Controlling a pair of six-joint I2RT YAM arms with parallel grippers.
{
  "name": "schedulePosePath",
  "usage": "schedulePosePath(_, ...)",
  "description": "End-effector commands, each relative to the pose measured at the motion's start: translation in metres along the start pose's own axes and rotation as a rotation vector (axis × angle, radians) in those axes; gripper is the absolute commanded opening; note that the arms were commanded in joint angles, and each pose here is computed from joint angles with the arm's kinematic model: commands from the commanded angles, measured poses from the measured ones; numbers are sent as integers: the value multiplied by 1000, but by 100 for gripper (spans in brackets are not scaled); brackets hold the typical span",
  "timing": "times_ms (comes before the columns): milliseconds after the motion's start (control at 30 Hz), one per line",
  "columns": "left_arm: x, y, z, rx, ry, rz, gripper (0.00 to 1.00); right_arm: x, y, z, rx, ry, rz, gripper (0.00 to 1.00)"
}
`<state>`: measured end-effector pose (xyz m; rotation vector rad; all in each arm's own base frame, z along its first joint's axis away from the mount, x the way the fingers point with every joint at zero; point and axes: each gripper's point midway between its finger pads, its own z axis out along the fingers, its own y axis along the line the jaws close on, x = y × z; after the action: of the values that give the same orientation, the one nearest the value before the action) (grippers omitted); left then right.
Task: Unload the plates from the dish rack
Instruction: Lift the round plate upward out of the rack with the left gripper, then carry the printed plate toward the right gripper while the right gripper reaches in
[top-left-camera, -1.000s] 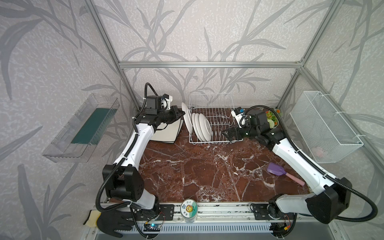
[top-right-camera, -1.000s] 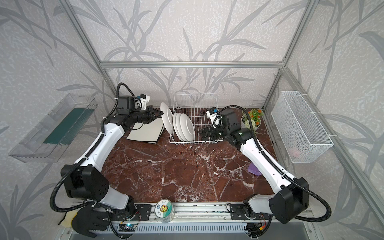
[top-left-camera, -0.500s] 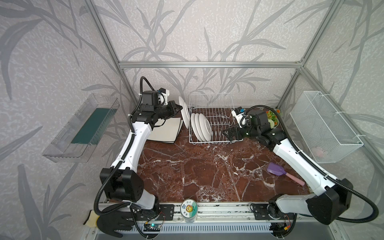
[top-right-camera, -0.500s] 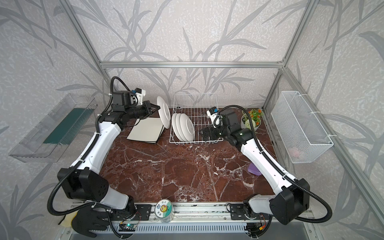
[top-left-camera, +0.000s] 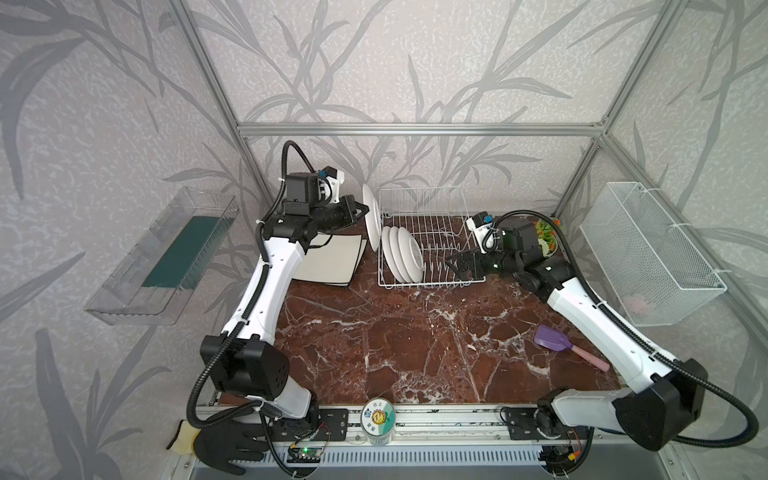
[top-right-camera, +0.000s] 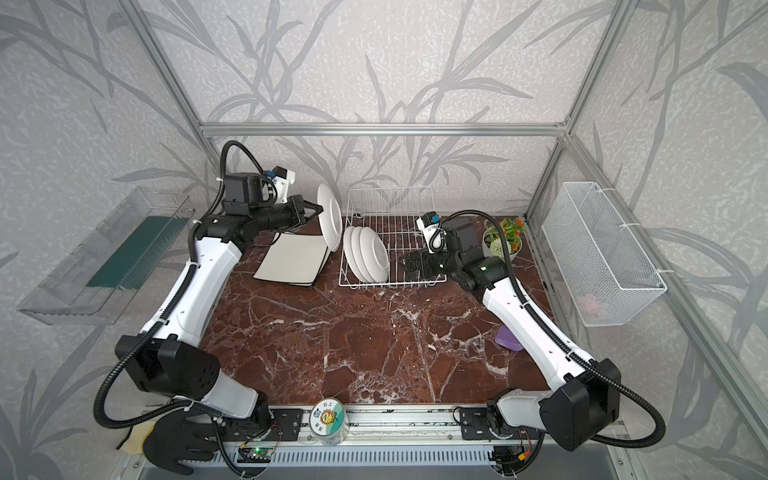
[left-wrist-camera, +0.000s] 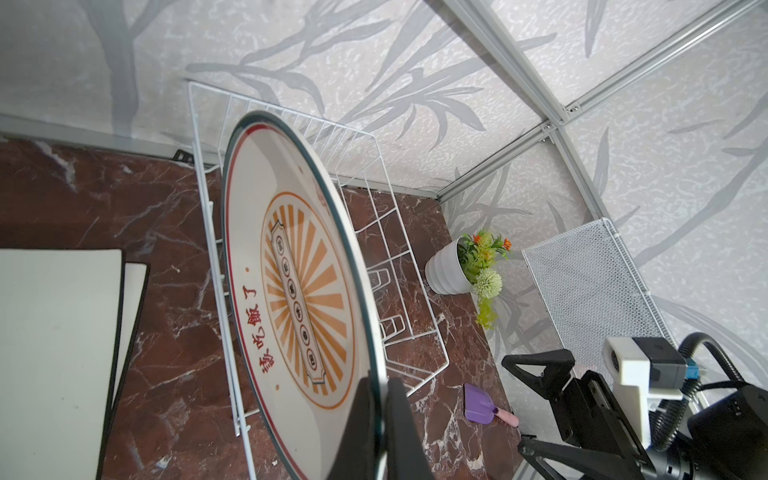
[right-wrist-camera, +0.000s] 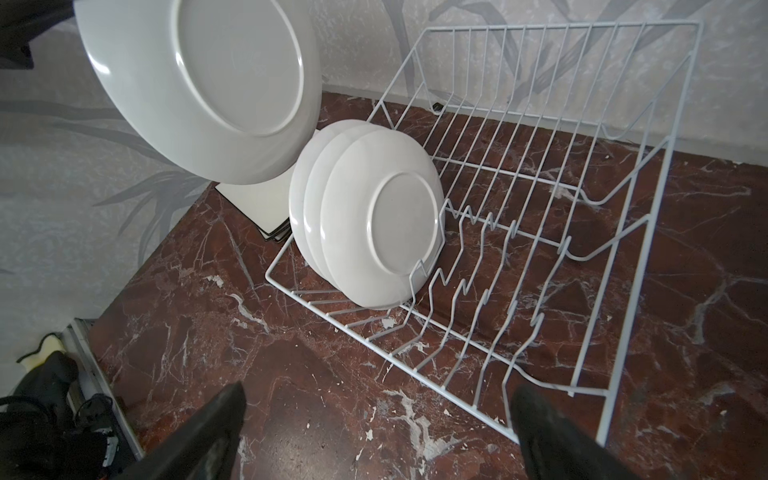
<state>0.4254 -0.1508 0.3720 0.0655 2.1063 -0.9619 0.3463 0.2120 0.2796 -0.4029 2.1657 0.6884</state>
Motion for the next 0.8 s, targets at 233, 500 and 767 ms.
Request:
schedulePosePath(233, -8, -51, 4, -8, 7, 363, 0, -63, -13, -25, -108, -200, 357, 99)
schedulePosePath(500, 4, -81, 16, -46, 35, 669, 0, -87, -23, -21, -145, -214, 537, 99)
schedulePosePath(767, 36, -95, 37, -129, 100, 1033, 0, -102, -28, -14, -165, -217, 598, 99)
